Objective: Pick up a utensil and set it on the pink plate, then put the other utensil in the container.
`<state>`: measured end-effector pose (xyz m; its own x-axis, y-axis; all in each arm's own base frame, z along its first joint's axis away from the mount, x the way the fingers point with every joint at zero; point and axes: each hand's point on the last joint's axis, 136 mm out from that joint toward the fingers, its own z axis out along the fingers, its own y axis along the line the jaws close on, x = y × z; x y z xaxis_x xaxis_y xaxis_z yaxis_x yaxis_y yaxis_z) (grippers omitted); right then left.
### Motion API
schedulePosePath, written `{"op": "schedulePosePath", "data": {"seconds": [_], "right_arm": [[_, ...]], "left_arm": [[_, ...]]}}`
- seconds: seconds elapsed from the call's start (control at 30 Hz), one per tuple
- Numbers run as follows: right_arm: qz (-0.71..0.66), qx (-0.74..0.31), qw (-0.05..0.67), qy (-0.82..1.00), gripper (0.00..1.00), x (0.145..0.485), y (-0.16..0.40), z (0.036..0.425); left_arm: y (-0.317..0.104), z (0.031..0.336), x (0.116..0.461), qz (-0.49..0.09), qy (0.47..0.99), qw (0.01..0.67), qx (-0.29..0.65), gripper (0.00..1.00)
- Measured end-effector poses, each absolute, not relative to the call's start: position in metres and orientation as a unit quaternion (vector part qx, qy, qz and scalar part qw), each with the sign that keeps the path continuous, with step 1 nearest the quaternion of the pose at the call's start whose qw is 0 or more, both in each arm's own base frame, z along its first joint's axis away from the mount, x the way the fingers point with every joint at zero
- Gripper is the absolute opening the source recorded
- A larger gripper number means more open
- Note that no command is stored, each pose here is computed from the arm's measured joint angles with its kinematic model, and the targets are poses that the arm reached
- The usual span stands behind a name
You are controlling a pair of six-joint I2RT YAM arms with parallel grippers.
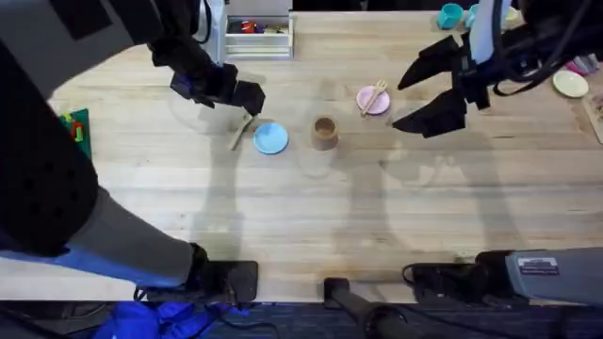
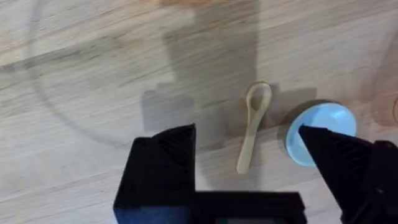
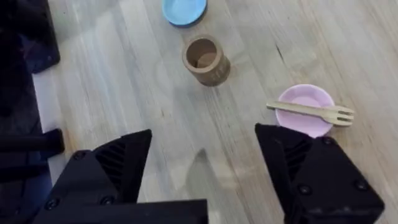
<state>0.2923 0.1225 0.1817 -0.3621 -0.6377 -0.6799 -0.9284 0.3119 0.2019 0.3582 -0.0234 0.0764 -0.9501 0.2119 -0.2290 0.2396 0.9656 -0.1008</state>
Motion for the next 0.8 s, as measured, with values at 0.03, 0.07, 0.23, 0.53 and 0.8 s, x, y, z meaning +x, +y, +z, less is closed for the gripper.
{"op": "schedulePosePath", "data": {"seconds": [0.03, 0.07, 0.23, 0.53, 0.8], "right_arm": [[0.294, -0.508, 0.247, 0.771, 0.997, 0.292, 0.123, 0.182], [0.294, -0.508, 0.247, 0.771, 0.997, 0.292, 0.123, 0.182], [0.294, -0.508, 0.247, 0.771, 0.997, 0.292, 0.123, 0.182], [0.294, -0.508, 0.247, 0.771, 0.997, 0.292, 0.123, 0.182], [0.294, -0.508, 0.247, 0.771, 0.996, 0.292, 0.123, 0.182]], "left_arm": [[-0.023, 0.074, 0.358, -0.064, 0.986, 0.107, 0.114, 0.993], [-0.023, 0.073, 0.359, -0.064, 0.986, 0.105, 0.114, 0.993], [-0.023, 0.066, 0.358, -0.065, 0.987, 0.096, 0.114, 0.993], [-0.023, 0.061, 0.358, -0.065, 0.987, 0.09, 0.113, 0.993], [-0.02, 0.058, 0.357, -0.057, 0.988, 0.085, 0.112, 0.993]]}}
